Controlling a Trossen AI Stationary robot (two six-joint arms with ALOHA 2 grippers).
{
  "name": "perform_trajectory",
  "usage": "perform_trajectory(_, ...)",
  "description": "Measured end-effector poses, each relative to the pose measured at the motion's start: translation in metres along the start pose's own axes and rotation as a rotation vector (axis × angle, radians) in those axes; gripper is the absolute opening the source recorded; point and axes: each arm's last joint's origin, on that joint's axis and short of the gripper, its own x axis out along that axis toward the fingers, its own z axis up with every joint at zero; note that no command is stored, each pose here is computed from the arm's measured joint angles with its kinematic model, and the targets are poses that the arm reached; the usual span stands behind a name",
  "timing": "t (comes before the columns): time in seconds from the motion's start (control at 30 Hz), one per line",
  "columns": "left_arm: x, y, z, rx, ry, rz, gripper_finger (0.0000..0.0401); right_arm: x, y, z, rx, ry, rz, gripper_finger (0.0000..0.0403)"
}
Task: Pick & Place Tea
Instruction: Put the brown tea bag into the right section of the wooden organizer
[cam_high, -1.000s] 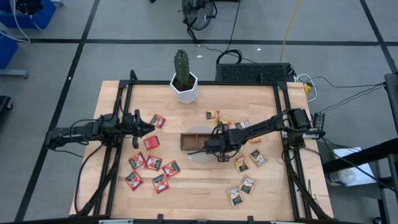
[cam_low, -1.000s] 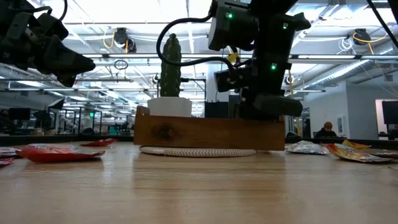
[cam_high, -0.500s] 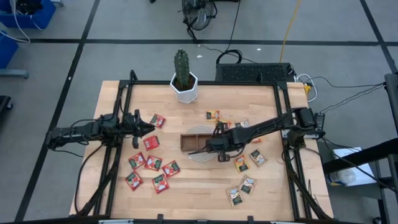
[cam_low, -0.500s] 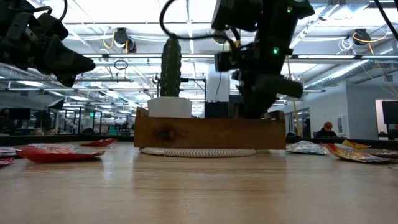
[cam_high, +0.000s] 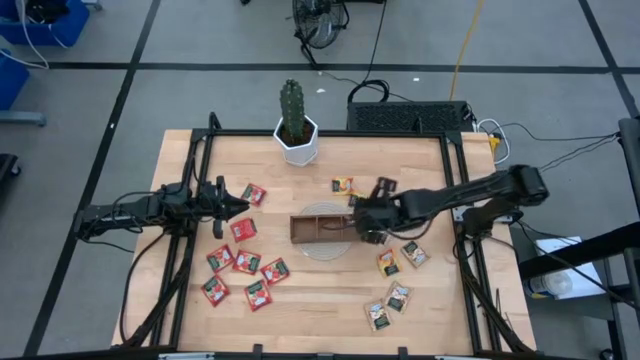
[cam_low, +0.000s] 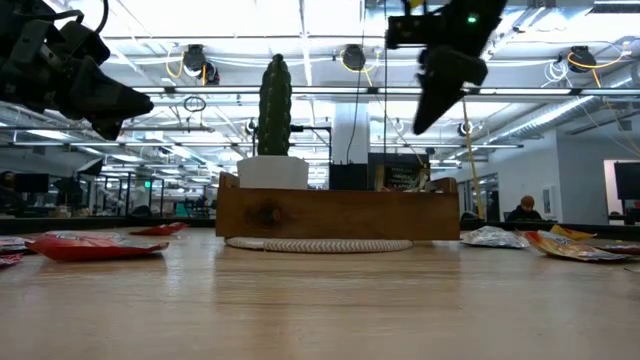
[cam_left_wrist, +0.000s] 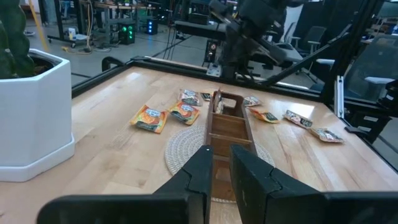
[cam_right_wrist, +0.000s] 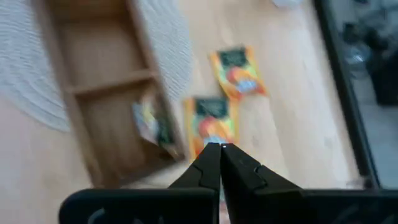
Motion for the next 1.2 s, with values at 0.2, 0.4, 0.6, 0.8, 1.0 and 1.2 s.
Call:
perform_trajectory(0.2,0.0,0.0,0.0,0.0,0.0,0.0,0.0058,0.008,-0.032,-0.045,0.209,0.05,-0.049,0.0061)
perform_trajectory(0.4,0.0,0.0,0.0,0.0,0.0,0.0,0.0058,0.029,-0.051,-0.078,0.265,0.072,-0.02,0.0144)
perform_trajectory(0.6,0.0,0.0,0.0,0.0,0.001,0.0,0.0058,0.059,-0.047,-0.085,0.197,0.174,0.122,0.0203)
perform_trajectory(0.8,0.0,0.0,0.0,0.0,0.0,0.0,0.0058,0.092,-0.047,-0.087,0.017,0.276,0.107,0.0239)
perform_trajectory(1.0,0.0,0.0,0.0,0.0,0.0,0.0,0.0058,0.117,-0.057,-0.089,0.025,0.347,0.185,0.0255)
perform_trajectory(1.2,0.0,0.0,0.0,0.0,0.0,0.0,0.0058,0.132,-0.065,-0.094,0.07,0.389,0.291,0.0243)
